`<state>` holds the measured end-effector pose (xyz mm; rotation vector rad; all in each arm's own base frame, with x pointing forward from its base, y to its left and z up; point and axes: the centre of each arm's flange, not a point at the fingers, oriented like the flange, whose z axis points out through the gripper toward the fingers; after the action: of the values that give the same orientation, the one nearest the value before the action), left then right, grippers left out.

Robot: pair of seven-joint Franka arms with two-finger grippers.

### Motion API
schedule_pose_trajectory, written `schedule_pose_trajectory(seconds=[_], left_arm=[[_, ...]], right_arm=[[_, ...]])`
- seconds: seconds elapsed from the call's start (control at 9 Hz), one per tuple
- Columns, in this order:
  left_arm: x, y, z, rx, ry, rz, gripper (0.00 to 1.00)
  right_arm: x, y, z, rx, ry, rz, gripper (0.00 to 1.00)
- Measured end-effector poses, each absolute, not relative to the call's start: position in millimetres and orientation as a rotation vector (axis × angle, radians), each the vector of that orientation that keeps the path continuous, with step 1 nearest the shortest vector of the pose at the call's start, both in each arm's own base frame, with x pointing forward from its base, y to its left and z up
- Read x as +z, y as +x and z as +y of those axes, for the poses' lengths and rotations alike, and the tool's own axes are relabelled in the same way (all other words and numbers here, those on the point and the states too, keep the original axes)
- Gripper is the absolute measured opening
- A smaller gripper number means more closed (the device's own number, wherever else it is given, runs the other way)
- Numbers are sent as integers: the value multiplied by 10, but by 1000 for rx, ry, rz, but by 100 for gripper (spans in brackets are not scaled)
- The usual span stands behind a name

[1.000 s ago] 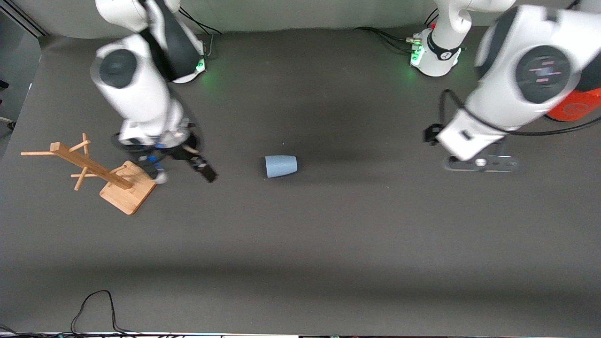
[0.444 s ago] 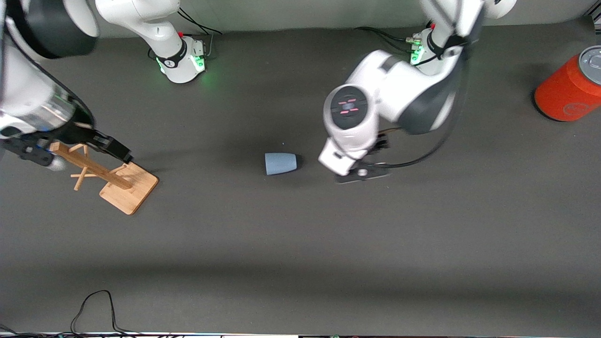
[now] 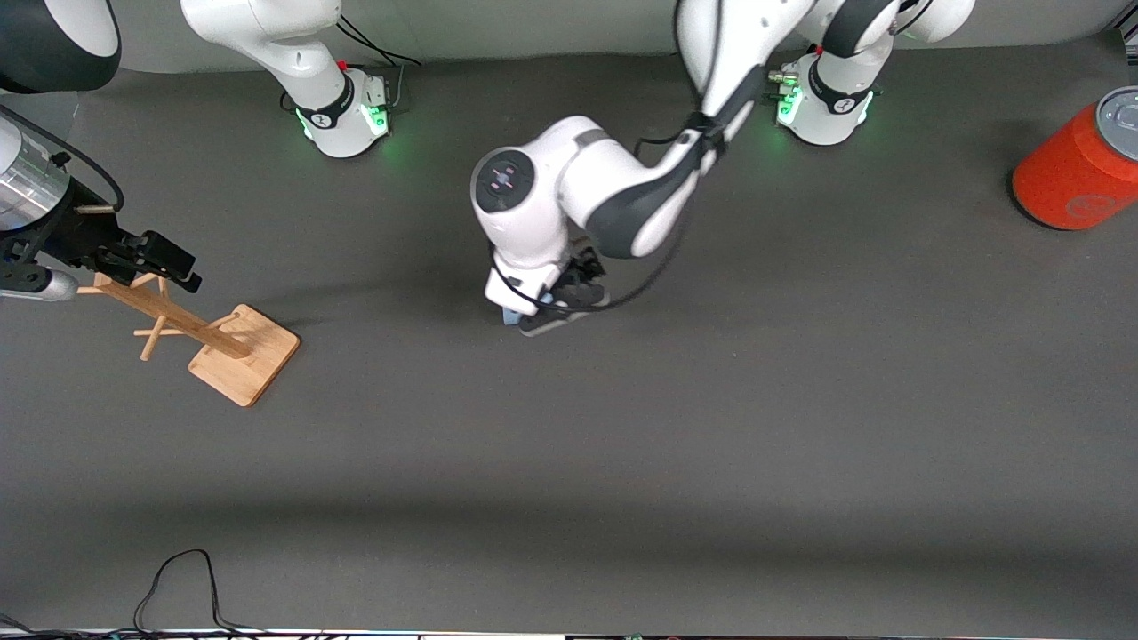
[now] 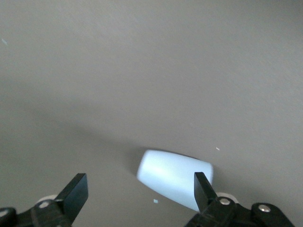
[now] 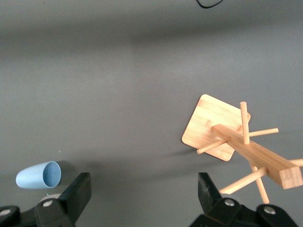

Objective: Rotate and upright cup with both arms
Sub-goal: 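Lower the left gripper onto the cup while the right gripper withdraws, then grasp the cup with the left gripper and rotate it upright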

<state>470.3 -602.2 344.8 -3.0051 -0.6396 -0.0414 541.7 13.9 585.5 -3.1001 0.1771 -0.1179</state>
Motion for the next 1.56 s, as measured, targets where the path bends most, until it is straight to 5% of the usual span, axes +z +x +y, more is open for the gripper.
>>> schedule_pose_trajectory(seconds=[0.44, 1.11, 1.22, 1.56], left_arm=[[2697, 4114, -6560, -158, -2968, -606, 100], [2192, 3920, -6662, -148, -2948, -503, 96], [2168, 3936, -6644, -146, -2946, -453, 87], [2185, 4016, -6546, -108, -2917, -293, 27]], right_arm=[[5864, 5345, 21, -84, -3104, 149, 100], [5833, 5327, -44, -73, -3103, 167, 100], [5835, 5323, -44, -74, -3102, 167, 100], [5849, 5310, -45, -78, -3102, 167, 100]])
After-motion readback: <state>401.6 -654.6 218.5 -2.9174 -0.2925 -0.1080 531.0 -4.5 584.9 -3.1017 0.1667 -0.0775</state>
